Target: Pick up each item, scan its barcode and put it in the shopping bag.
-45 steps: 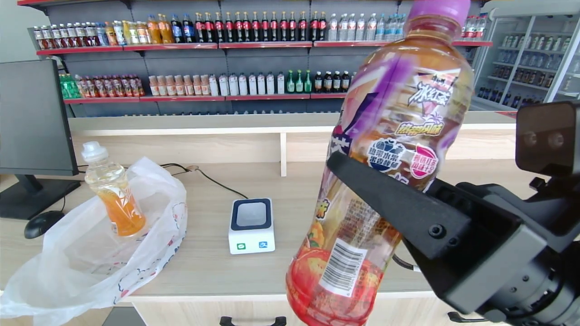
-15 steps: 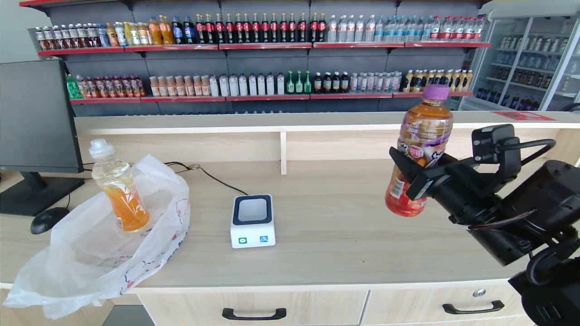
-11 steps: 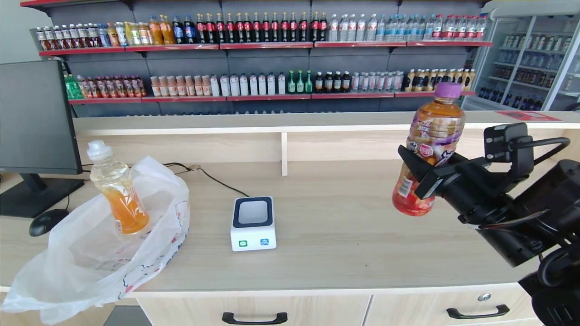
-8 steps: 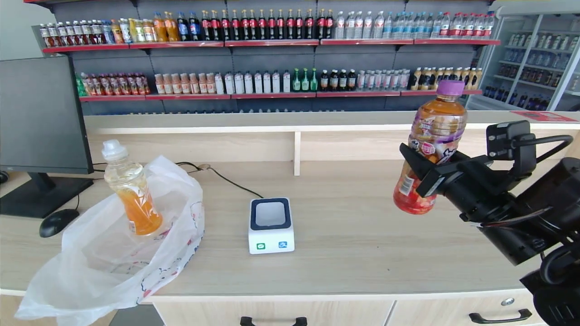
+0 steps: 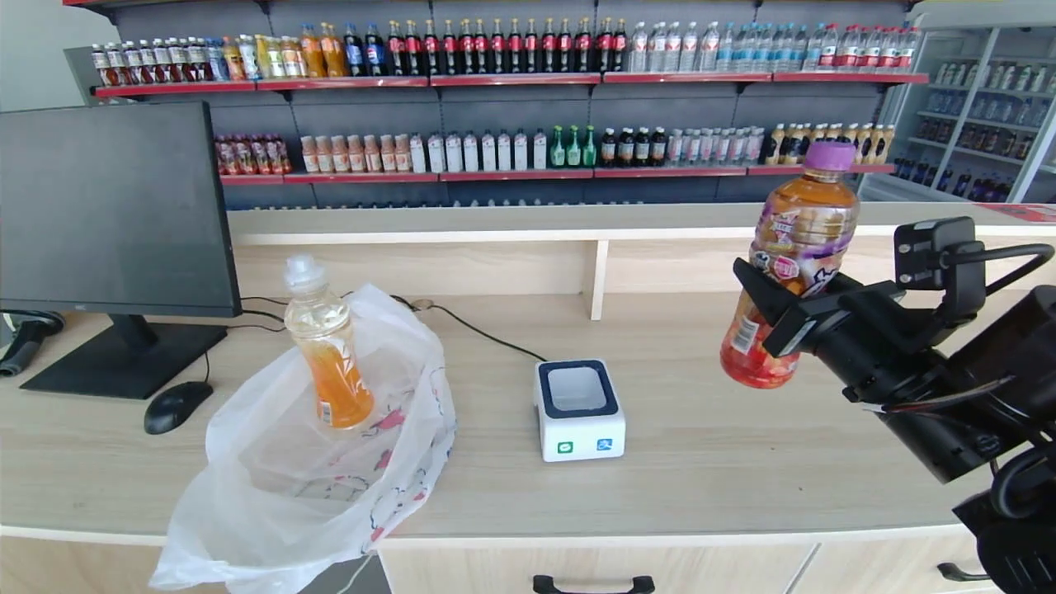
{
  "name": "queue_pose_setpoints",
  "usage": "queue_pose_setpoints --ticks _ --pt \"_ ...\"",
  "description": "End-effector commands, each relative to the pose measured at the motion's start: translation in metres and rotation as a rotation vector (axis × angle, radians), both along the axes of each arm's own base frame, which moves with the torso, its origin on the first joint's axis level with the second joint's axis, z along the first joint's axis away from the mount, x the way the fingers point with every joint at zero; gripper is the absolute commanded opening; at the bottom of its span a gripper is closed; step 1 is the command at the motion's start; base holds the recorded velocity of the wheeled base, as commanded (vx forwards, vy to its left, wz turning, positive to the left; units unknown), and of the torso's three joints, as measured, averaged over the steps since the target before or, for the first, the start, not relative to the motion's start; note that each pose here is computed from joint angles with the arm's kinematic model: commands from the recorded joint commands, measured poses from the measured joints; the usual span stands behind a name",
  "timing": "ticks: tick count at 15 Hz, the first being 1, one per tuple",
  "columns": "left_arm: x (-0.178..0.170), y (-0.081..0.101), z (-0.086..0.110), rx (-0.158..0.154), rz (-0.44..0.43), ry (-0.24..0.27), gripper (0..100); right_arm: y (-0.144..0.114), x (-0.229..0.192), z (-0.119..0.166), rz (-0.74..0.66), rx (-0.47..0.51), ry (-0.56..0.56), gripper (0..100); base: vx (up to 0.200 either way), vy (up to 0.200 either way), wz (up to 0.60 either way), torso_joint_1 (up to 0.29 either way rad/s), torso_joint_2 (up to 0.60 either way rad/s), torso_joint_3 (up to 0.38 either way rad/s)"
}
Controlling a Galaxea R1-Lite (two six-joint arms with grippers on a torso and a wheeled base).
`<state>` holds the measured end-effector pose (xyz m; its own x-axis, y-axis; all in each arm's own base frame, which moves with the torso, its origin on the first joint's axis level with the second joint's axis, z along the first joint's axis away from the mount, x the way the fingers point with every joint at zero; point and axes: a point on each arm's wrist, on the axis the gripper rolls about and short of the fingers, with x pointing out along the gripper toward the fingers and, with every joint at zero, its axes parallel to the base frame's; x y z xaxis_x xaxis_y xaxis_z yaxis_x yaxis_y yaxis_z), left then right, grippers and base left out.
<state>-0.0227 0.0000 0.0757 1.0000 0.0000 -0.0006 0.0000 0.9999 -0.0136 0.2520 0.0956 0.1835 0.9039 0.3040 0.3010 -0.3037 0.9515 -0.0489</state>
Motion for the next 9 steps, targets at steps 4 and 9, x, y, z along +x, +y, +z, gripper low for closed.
queue_pose_setpoints --ticks 4,9 --pt "0.0000 0.0000 0.0000 -0.003 0.000 -0.001 100 0.0001 -0.0026 -0.0011 0.003 -0.004 0.004 0 0.000 0.200 0.00 0.004 0.00 -0.001" --pt "0.0000 0.0000 0.0002 -0.005 0.000 -0.002 100 0.0004 -0.0063 -0.0010 0.008 -0.006 0.005 0 0.000 0.120 0.00 0.003 0.00 0.001"
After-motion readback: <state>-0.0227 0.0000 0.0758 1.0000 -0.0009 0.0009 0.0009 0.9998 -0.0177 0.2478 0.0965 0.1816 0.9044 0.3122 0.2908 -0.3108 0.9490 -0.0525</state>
